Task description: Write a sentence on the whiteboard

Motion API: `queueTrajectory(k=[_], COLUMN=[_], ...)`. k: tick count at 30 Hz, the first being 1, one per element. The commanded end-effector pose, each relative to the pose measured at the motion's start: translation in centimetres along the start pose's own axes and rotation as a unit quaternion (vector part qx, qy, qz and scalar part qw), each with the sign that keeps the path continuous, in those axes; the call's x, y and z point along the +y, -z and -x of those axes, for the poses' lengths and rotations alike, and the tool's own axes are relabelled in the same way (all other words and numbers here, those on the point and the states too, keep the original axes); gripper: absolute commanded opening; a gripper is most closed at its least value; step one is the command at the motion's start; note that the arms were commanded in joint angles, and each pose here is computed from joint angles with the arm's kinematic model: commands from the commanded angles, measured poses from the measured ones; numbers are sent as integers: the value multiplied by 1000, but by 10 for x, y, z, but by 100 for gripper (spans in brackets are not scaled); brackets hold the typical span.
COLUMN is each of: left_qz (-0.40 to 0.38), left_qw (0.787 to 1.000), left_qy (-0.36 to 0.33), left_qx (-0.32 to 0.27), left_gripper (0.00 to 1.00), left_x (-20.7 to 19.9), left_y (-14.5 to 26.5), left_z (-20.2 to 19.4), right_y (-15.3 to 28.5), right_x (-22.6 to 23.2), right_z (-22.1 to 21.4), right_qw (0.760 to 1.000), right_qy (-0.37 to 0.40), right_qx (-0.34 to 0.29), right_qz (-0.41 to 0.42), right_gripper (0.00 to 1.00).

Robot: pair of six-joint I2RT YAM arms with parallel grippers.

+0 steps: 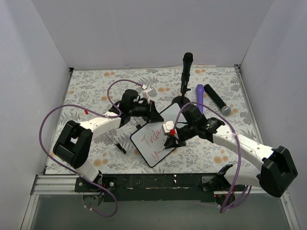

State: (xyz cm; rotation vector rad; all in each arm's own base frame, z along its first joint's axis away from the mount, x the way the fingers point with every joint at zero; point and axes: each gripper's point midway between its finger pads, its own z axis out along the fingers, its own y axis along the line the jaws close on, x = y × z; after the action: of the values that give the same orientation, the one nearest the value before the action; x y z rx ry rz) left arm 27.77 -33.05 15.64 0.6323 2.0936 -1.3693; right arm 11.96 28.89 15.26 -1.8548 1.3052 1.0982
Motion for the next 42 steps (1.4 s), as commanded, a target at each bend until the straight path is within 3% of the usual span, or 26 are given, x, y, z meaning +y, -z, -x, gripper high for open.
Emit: queueTrajectory(k=[1, 42], left_qz=[-16, -21], left_qw=[998, 999], left_qy=[-51, -46], left_qx=[-15, -20], left_gripper=[0, 0], left_x=[-6, -10], left_y=[2, 4], left_z=[9, 8], right_y=[10, 0], right_x=[-13, -15], right_z=[-8, -22], right_qw=[999, 998], right_qy=[-3, -4], right_qx=[0, 17], right_qz=[-50, -57], right_gripper=[1, 1])
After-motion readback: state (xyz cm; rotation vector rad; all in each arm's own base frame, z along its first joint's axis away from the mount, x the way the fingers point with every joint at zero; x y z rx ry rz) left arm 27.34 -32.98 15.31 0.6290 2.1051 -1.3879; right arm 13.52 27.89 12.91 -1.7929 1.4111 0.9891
